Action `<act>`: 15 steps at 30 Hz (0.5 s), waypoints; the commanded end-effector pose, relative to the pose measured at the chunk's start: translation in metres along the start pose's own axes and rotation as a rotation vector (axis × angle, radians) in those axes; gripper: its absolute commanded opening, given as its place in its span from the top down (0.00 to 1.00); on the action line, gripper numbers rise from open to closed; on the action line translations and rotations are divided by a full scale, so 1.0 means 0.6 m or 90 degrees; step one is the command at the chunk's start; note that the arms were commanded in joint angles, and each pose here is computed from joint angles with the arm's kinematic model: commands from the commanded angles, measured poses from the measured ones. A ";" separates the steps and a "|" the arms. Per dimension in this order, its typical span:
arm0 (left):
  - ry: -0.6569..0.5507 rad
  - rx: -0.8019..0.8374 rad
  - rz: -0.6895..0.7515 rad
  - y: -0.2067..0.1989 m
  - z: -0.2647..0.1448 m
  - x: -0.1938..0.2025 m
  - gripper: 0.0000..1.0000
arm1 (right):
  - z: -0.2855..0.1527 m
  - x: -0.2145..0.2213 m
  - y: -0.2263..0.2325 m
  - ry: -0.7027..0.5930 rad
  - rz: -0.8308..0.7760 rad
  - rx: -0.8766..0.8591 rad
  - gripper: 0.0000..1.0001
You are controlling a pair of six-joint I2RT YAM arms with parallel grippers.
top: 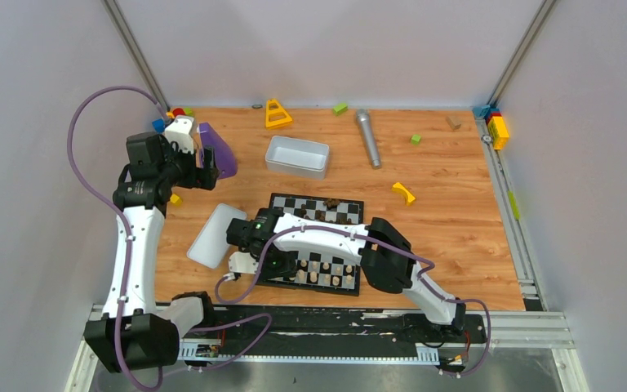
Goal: Set up the chess pieces on the board
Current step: Place the chess piece on the chessboard.
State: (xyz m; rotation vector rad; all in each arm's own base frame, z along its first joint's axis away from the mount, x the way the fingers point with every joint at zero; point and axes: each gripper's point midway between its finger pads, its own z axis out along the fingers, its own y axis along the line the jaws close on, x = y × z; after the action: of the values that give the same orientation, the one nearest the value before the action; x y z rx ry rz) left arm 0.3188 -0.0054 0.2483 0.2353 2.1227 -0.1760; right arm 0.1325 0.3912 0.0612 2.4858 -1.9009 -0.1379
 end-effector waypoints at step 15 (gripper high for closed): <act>-0.030 0.010 0.004 -0.006 -0.010 -0.016 0.00 | -0.007 -0.020 -0.018 -0.021 0.009 0.041 1.00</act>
State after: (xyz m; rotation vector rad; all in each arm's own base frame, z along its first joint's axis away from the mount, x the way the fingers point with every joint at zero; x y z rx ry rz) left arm 0.3184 -0.0072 0.2490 0.2412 2.1189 -0.1864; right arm 0.1366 0.3945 0.0607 2.4992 -1.9210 -0.1222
